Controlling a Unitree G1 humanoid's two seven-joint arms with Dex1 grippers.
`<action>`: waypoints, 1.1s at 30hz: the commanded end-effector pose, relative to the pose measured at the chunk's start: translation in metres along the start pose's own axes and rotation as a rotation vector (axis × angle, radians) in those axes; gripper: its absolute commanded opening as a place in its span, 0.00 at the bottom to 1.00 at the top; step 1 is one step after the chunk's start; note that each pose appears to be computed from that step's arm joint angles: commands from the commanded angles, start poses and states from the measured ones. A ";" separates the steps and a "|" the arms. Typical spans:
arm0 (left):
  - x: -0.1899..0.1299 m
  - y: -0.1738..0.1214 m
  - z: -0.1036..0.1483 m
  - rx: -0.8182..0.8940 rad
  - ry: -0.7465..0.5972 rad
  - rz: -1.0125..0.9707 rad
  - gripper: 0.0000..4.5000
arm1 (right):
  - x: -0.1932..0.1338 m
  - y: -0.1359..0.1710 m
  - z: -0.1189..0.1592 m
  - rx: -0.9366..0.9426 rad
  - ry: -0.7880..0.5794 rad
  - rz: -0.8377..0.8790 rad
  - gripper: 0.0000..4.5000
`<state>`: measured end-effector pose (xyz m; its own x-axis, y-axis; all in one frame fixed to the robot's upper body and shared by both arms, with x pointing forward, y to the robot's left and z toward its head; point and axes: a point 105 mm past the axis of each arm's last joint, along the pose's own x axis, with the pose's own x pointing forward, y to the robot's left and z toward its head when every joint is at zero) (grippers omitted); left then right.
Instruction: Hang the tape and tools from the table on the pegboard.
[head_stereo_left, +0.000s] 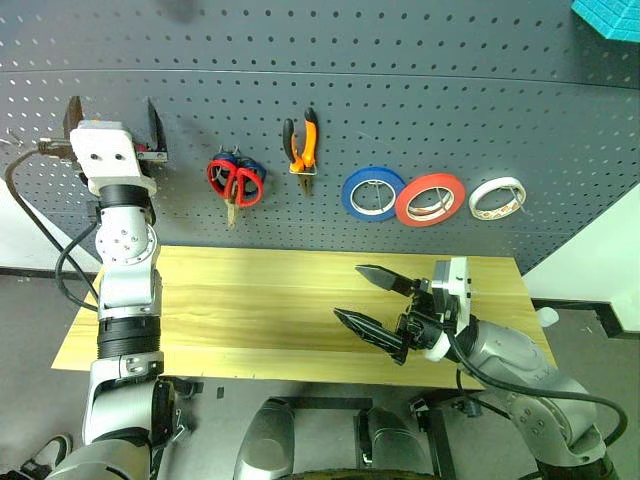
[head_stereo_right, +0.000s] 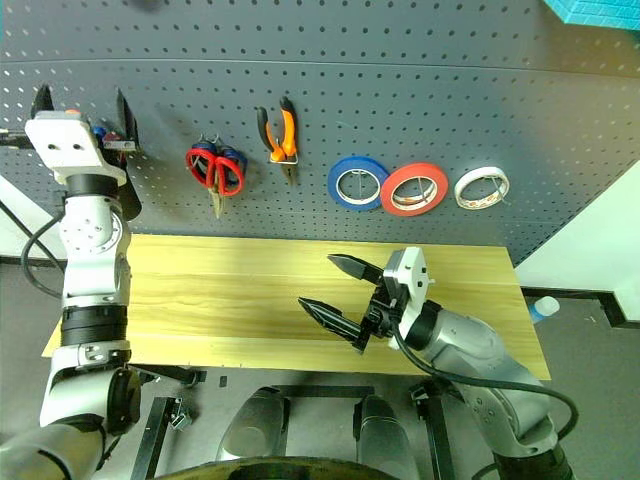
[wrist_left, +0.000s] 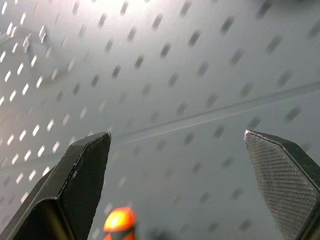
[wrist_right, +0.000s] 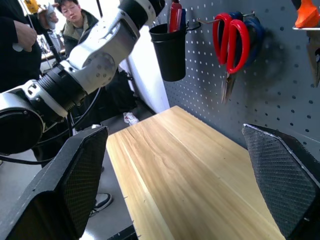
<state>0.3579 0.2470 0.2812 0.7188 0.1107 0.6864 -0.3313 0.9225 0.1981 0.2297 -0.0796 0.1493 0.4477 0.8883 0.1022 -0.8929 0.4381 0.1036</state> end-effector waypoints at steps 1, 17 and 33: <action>0.005 -0.008 0.037 -0.045 -0.105 -0.061 0.99 | 0.003 -0.005 0.008 -0.047 -0.040 0.017 1.00; -0.039 -0.091 0.038 -0.266 0.022 -0.590 0.99 | -0.004 -0.051 0.012 -0.185 -0.074 -0.057 1.00; -0.148 -0.136 -0.045 -0.387 0.458 -0.936 0.99 | -0.053 -0.059 -0.023 -0.087 0.011 -0.218 1.00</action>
<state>0.3253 0.1213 0.1227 0.7746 -0.6310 0.0425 0.6109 0.7639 0.2082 0.2599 -0.1469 0.1028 0.6367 0.7698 0.0449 -0.7706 0.6330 0.0741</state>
